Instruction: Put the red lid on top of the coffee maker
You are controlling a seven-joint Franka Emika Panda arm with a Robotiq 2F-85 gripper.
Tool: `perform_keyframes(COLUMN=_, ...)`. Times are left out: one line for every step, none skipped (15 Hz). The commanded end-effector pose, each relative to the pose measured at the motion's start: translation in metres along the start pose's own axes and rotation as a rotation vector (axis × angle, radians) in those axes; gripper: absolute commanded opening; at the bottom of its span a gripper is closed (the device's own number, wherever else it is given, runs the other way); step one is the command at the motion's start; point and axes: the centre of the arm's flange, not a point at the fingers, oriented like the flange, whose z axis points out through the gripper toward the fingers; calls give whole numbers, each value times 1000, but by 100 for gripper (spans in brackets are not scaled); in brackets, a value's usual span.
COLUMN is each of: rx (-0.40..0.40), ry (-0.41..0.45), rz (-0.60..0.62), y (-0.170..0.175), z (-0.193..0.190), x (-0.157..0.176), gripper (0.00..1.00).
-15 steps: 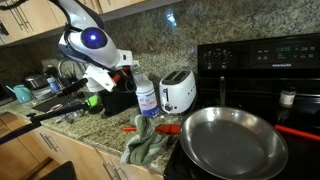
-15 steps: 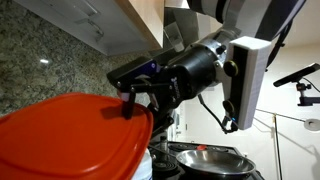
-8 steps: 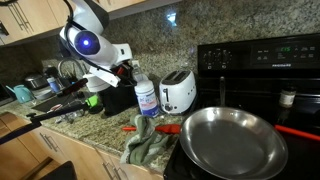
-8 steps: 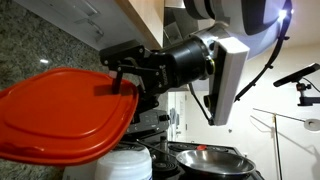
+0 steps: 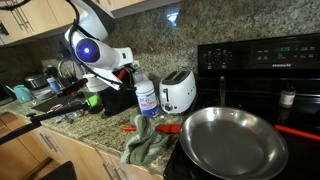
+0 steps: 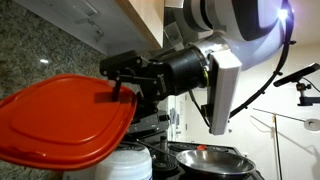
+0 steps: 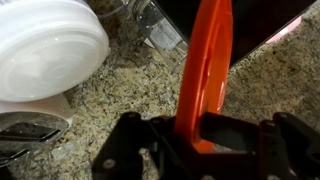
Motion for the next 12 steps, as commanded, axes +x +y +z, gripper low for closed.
perform_keyframes(rx=20, ry=31, rz=3, y=-11, z=-13, x=14, gripper=0)
perform_keyframes(rx=30, ry=9, rz=14, y=-15, z=-18, x=14, gripper=0)
perform_keyframes(rx=36, ry=12, rz=3, y=-19, z=-23, x=14, gripper=0)
perform_keyframes(rx=47, ry=-13, rz=2, y=-26, z=-28, x=11, gripper=0)
perform_keyframes(rx=63, ry=-37, rz=-5, y=-34, z=-31, x=7, gripper=0)
perform_keyframes(rx=71, ry=-45, rz=-8, y=-40, z=-33, x=5, gripper=0)
perform_keyframes(rx=79, ry=-67, rz=-4, y=-47, z=-34, x=1, gripper=0)
perform_keyframes(rx=84, ry=-72, rz=-8, y=-51, z=-34, x=-1, gripper=0)
perform_keyframes(rx=90, ry=-91, rz=1, y=-56, z=-33, x=-4, gripper=0)
perform_keyframes(rx=93, ry=-94, rz=0, y=-60, z=-33, x=-6, gripper=0)
perform_keyframes(rx=96, ry=-97, rz=2, y=-63, z=-33, x=-6, gripper=0)
perform_keyframes(rx=100, ry=-91, rz=4, y=-65, z=-34, x=-5, gripper=0)
